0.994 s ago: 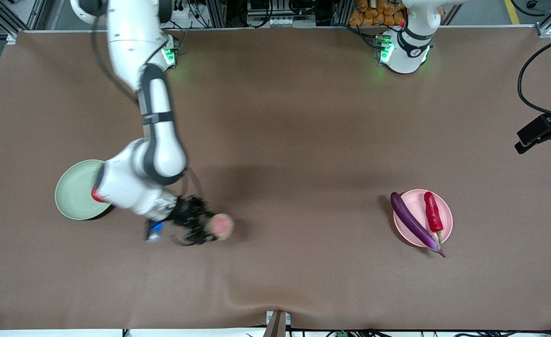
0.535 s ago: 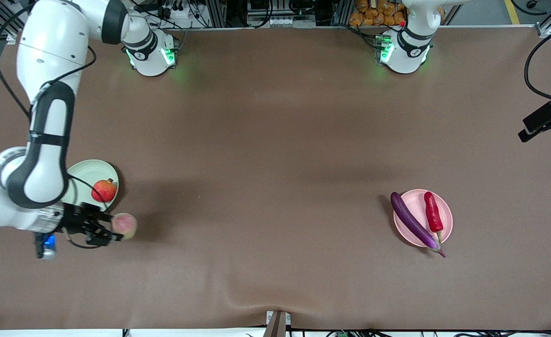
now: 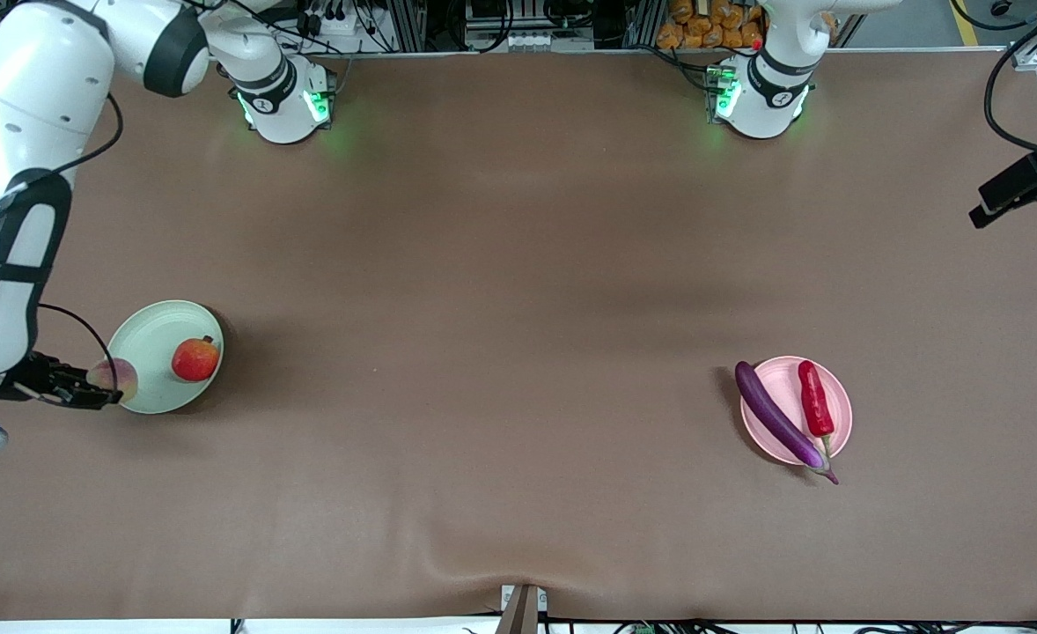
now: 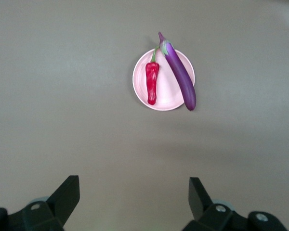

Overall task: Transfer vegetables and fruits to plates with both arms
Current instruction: 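Grasp the peach with the right gripper and carry it to the green plate, then release the peach on the green plate and withdraw the right gripper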

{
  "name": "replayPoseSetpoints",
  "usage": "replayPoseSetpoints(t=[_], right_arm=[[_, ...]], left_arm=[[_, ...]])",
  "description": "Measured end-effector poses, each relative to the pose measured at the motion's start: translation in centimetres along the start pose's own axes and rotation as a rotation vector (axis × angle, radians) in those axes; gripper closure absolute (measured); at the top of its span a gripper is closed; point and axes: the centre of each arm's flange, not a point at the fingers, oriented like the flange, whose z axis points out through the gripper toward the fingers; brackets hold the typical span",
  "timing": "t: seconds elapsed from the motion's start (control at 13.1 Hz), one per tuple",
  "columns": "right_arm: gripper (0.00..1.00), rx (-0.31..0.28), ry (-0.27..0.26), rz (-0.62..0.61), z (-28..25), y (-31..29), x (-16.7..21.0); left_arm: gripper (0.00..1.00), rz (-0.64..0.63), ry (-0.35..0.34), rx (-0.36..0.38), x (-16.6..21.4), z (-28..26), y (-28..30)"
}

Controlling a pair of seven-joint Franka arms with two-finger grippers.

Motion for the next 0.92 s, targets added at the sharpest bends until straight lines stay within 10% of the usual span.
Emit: replayPoseSetpoints(t=[0.46,0.92], right_arm=[[0.0,0.024,-0.135,-0.017,3.9,-0.5,-1.2],[0.0,0.074,-0.109,-0.304,-3.1,-3.7,-1.7]], left_arm=[[0.0,0.015,-0.022,0.003,-0.6,0.2,1.3],[0.0,0.014,-0.012,0.001,-1.0,-0.4,1.2]])
